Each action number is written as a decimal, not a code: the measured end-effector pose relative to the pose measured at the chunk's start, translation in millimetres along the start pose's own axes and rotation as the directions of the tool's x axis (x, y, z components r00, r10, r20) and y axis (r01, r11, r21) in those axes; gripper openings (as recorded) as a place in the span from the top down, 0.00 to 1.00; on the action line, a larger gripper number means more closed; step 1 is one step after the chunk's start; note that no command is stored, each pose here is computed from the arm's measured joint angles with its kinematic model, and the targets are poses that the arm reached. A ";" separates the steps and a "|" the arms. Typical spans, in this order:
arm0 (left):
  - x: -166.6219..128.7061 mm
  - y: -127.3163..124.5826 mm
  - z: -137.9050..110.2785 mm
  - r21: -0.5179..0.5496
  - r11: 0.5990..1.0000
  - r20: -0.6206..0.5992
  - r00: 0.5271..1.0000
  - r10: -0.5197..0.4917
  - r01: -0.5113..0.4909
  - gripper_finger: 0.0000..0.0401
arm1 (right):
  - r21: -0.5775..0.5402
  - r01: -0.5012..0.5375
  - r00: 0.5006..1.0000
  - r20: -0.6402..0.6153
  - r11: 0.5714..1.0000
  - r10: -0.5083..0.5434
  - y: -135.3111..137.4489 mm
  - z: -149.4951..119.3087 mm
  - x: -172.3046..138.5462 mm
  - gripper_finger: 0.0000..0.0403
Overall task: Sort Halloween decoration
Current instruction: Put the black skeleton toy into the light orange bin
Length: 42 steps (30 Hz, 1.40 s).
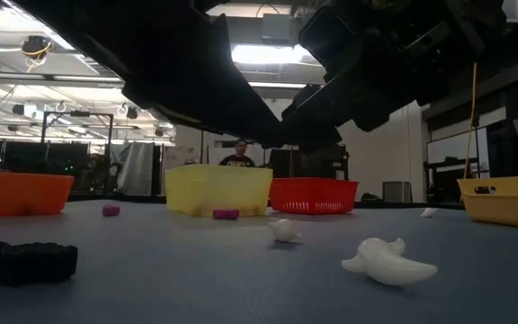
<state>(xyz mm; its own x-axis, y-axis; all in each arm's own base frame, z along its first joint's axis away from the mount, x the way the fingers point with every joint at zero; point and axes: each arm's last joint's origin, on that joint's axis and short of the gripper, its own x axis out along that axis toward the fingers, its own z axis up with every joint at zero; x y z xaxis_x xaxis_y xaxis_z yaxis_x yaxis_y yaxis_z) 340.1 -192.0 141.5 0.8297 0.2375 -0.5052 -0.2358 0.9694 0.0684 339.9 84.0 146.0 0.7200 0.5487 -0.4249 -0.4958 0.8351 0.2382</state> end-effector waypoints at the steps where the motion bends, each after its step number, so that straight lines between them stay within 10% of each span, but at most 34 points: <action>1: 0.6 0.7 0.3 -0.001 1.000 0.000 1.000 0.002 -0.002 0.86 | 0.000 0.000 1.000 0.000 1.000 0.000 0.0 0.0 0.0 0.54; 15: 8.5 9.9 4.7 -0.024 1.000 -0.002 1.000 0.020 -0.020 0.86 | 0.000 0.011 1.000 0.002 1.000 -0.011 -0.3 0.1 0.0 0.55; 31: 8.0 9.5 4.9 -0.025 1.000 -0.003 1.000 0.013 -0.013 0.86 | 0.010 0.014 1.000 -0.016 1.000 -0.014 -0.8 -1.7 -0.2 0.89; 42: 8.5 10.1 5.0 -0.025 1.000 -0.004 1.000 0.017 -0.017 0.86 | 0.013 0.015 1.000 -0.017 1.000 -0.015 -0.9 -1.8 -0.2 0.91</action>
<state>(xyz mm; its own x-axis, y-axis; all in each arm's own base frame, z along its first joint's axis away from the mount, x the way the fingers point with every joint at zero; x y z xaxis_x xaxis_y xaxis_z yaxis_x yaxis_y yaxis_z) 347.2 -179.9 142.2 0.8236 0.2535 -0.5073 -0.2623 0.9634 0.0557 339.3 83.1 144.2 0.7187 0.5355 -0.4435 -0.4788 0.8437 0.2428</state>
